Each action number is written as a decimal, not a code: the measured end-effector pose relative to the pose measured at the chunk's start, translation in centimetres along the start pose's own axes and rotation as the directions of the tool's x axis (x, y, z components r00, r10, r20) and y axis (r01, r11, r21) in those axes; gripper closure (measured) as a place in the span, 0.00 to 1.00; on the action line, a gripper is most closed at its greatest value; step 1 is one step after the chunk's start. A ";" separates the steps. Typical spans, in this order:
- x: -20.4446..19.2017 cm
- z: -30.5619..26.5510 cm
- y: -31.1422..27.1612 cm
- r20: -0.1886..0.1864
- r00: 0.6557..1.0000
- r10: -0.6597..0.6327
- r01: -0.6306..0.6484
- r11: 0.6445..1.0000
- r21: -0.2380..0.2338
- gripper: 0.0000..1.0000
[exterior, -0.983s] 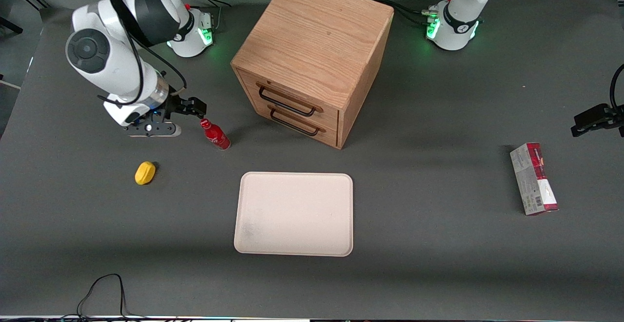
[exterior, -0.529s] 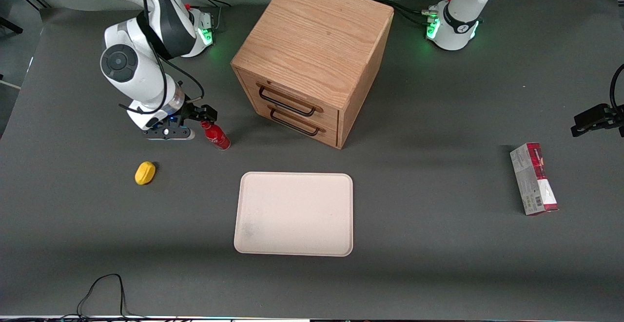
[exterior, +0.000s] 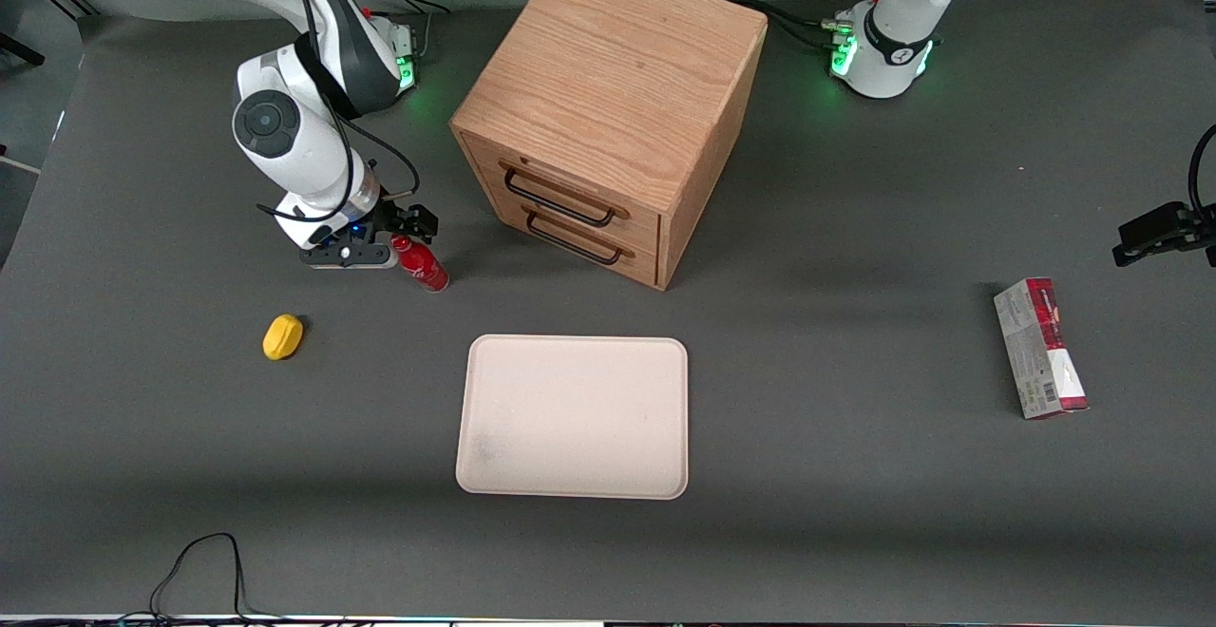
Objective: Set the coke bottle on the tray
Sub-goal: 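Move the right gripper down to the red Coca-Cola bottle's cap end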
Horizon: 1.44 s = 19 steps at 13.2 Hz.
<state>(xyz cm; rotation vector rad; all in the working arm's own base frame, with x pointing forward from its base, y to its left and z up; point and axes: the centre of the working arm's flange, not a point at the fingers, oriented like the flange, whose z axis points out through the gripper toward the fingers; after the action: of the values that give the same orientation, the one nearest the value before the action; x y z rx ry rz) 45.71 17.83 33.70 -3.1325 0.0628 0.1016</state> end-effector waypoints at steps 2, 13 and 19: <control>-0.2 0.6 0.1 -0.006 1.000 -0.001 0.001 1.000 0.002 0.00; -0.4 0.9 0.2 -0.005 1.000 0.000 0.000 1.000 0.000 0.69; -0.3 0.7 0.2 -0.006 1.000 0.000 0.000 1.000 0.001 0.69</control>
<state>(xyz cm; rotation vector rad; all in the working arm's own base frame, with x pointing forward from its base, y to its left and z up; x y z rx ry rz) 45.37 17.67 33.02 -3.1320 0.0629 0.0919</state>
